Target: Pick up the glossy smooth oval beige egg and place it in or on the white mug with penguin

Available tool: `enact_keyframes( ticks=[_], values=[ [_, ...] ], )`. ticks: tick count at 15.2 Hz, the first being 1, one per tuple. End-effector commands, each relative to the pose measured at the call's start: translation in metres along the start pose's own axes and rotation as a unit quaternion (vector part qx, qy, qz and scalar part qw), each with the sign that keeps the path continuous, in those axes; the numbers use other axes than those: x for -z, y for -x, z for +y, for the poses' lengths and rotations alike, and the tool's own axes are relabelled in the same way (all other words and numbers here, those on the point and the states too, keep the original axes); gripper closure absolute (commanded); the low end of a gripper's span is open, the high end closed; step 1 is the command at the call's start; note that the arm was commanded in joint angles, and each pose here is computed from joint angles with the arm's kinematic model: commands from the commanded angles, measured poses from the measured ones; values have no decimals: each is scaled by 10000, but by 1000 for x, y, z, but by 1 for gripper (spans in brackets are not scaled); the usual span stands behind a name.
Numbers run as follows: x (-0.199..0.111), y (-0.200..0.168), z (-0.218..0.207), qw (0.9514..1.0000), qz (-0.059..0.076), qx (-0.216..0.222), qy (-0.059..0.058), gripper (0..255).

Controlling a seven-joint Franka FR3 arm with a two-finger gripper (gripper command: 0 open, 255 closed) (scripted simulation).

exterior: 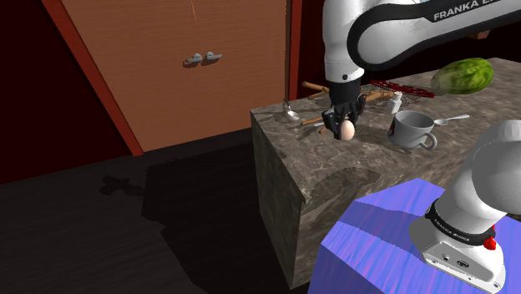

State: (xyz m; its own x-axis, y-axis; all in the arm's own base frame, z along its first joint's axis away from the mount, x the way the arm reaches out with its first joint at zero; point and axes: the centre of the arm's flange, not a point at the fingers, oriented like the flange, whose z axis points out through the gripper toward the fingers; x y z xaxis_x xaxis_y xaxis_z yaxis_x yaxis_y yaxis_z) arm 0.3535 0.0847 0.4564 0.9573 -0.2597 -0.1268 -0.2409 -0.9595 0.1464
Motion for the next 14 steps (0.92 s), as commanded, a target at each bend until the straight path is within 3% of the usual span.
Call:
enact_keyframes(
  ticks=[1,7,14],
  values=[
    [11,2,2,10000,-2,0,0,255],
    [40,6,6,10000,-2,0,0,255],
    [25,19,96,10000,-2,0,0,255]
  ],
)
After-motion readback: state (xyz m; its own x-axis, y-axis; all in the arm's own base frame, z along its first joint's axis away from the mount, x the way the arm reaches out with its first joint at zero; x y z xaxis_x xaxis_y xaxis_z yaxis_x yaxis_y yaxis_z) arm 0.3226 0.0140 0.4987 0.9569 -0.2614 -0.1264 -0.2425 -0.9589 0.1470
